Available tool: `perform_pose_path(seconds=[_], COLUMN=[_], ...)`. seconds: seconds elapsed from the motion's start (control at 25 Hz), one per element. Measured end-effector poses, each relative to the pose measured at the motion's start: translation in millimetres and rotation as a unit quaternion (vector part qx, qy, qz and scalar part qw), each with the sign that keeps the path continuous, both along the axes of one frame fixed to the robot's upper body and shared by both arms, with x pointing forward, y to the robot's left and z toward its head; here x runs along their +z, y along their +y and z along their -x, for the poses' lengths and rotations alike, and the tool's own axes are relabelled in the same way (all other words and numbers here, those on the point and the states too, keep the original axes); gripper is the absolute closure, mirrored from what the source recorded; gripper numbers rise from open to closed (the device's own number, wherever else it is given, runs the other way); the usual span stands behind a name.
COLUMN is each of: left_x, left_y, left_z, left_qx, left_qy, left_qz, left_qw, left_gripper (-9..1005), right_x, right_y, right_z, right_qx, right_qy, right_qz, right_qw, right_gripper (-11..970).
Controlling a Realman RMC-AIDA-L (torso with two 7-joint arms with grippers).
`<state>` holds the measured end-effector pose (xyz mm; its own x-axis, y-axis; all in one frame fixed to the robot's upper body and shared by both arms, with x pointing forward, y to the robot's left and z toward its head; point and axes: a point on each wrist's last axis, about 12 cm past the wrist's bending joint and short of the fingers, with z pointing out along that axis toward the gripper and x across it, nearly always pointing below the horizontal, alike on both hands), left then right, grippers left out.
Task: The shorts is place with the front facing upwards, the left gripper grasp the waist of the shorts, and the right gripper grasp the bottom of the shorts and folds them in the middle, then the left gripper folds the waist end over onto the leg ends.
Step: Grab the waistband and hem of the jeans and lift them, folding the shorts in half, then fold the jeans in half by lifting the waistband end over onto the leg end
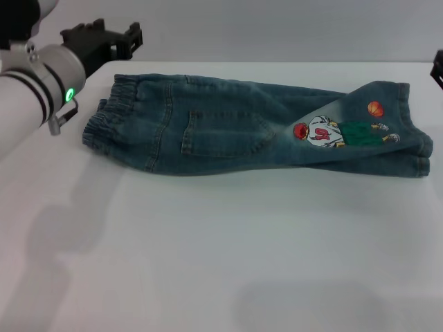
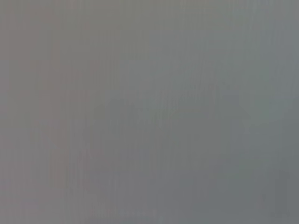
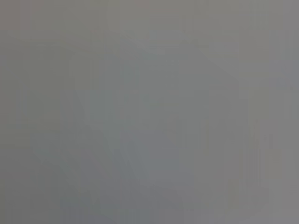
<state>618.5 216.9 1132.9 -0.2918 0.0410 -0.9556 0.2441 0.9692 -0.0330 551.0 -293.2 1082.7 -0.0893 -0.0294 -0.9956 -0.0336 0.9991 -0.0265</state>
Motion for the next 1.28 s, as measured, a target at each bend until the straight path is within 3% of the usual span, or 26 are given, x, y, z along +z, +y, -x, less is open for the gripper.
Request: perform_pose_path(seconds=[0.04, 0.2, 0.28, 0.48, 0.92, 1.28], left_x=[-1.3, -3.3, -3.4, -5.9, -5.2, -13.3], left_y=[1, 0, 0, 2, 19, 25], left_z=[2.1, 9.2, 12.7, 17.0, 19.5, 21.7], left_qx=[0.0, -0.005, -0.008, -0.008, 0.011, 0.017], left_qy=[0.003, 0.02, 0.037, 0.063, 0.149, 0.205], left_qz=[0.0, -0.004, -0.007, -0.012, -0.022, -0.03], left_qw=[1.0, 1.0, 0.999, 0.998, 0.989, 0.978], left_gripper=[458, 270, 249, 198, 159, 182], right_x=[-4.7, -14.0, -21.1, -37.3, -40.4, -46.0], right_y=[6, 11, 15, 29, 68, 86], right_z=[11.5, 20.5, 22.2, 17.6, -20.1, -18.3], right_qx=[0.012, 0.024, 0.028, 0.039, 0.113, 0.152], right_qy=[-0.044, -0.069, -0.062, -0.038, 0.012, 0.031], right_qz=[0.003, 0.004, 0.0, -0.023, -0.021, -0.019], right_qw=[0.999, 0.997, 0.998, 0.998, 0.993, 0.988], right_gripper=[421, 261, 147, 263, 490, 847])
